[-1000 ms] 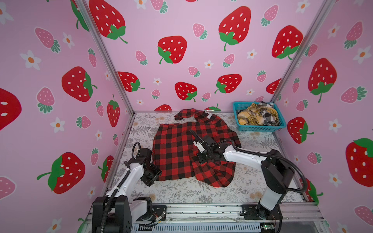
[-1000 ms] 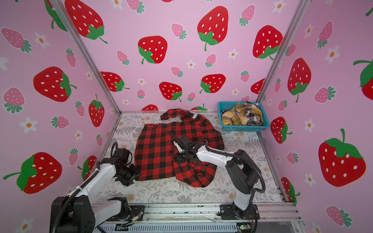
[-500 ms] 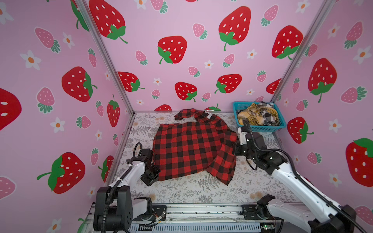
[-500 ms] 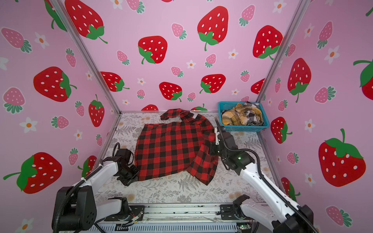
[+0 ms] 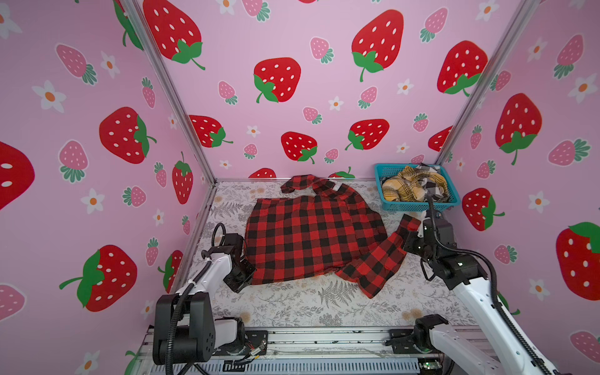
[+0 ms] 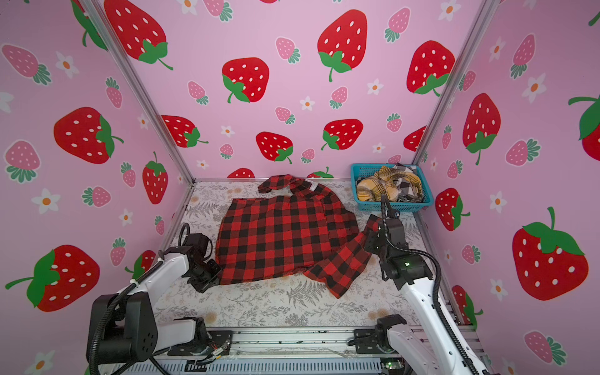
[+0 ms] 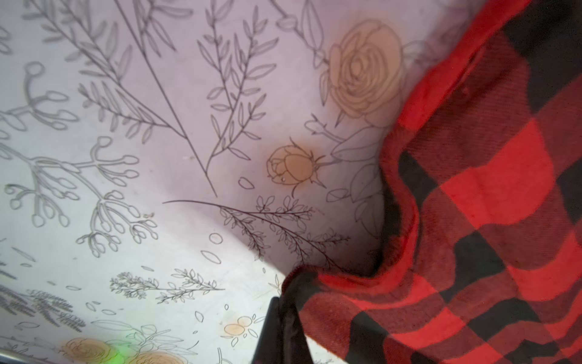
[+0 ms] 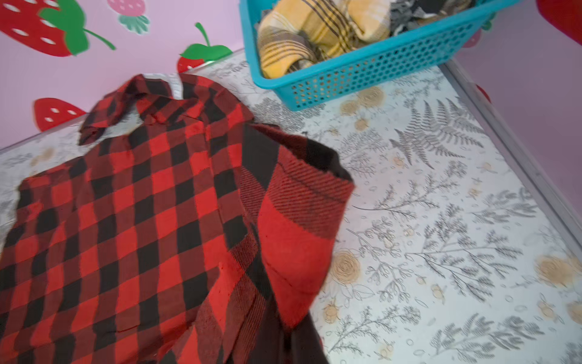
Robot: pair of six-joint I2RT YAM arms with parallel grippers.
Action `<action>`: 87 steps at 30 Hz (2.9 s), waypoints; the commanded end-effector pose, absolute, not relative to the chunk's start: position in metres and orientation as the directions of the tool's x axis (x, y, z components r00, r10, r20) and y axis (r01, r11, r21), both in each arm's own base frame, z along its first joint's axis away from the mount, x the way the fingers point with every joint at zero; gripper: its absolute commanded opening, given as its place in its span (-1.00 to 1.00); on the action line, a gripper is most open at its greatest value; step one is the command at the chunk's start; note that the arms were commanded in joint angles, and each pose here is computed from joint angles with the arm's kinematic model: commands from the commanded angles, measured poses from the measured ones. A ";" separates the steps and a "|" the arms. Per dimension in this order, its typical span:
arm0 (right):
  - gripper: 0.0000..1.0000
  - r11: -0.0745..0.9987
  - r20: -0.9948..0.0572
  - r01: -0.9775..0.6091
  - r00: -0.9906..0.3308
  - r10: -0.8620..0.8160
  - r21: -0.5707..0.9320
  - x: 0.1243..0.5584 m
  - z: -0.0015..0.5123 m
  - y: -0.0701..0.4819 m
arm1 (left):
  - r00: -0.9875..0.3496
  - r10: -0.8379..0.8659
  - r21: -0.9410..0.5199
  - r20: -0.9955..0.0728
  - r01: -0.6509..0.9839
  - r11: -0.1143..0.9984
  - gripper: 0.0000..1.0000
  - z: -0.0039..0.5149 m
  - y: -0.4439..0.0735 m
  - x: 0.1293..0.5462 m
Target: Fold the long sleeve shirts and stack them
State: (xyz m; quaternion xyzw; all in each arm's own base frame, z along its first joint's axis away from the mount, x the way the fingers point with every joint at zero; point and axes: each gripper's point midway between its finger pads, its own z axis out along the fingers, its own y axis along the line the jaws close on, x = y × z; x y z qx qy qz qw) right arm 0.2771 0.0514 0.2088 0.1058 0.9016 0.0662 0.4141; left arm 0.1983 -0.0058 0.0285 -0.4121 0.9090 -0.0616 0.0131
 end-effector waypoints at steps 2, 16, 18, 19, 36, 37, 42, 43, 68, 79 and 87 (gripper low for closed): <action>-1.00 0.960 -0.697 0.224 -0.662 0.275 0.167 0.275 0.192 0.031 | -0.664 -0.748 -0.118 0.007 -0.743 0.658 -1.00 0.028 -0.001 0.203; -1.00 0.446 -0.702 -0.765 -0.625 -0.341 0.464 0.200 0.227 0.352 | -0.662 -0.750 -0.130 0.016 -0.745 0.654 -1.00 0.023 -0.003 0.208; -1.00 0.406 -0.670 -0.788 -0.612 -0.421 0.464 0.181 0.202 0.380 | -0.662 -0.750 -0.129 0.011 -0.744 0.655 -1.00 0.023 -0.002 0.208; -1.00 0.430 -0.655 -0.784 -0.615 -0.439 0.448 0.179 0.188 0.388 | -0.662 -0.749 -0.129 0.009 -0.744 0.656 -1.00 0.022 -0.002 0.208; 0.66 0.942 -0.428 -0.253 -0.893 -0.139 0.222 0.233 0.128 0.210 | -0.659 -0.752 -0.136 0.018 -0.746 0.651 -1.00 0.018 0.000 0.209; 0.62 0.956 -0.391 -0.208 -0.913 -0.114 0.207 0.228 0.116 0.193 | -0.660 -0.751 -0.143 0.016 -0.745 0.651 -1.00 0.019 0.000 0.210; 0.47 0.971 -0.277 -0.095 -0.960 -0.032 0.217 0.212 0.074 0.166 | -0.666 -0.746 -0.163 0.016 -0.738 0.655 -1.00 0.020 -0.003 0.212; 0.43 0.973 -0.260 -0.084 -0.965 -0.026 0.216 0.210 0.068 0.166 | -0.666 -0.746 -0.163 0.017 -0.738 0.655 -1.00 0.020 -0.003 0.211; -0.96 0.976 -0.196 -0.030 -0.981 0.013 0.217 0.180 0.047 0.147 | -0.652 -0.758 -0.169 0.009 -0.749 0.641 -1.00 0.032 -0.001 0.202; -1.00 0.952 -0.265 -0.053 -0.964 0.030 0.300 0.199 0.099 0.160 | -0.561 -0.827 -0.328 0.048 -0.791 0.517 -1.00 0.070 -0.012 0.207; -1.00 0.891 -0.307 -0.081 -0.949 0.068 0.446 0.258 0.139 0.173 | -0.544 -0.839 -0.424 0.004 -0.761 0.491 -1.00 0.106 -0.007 0.257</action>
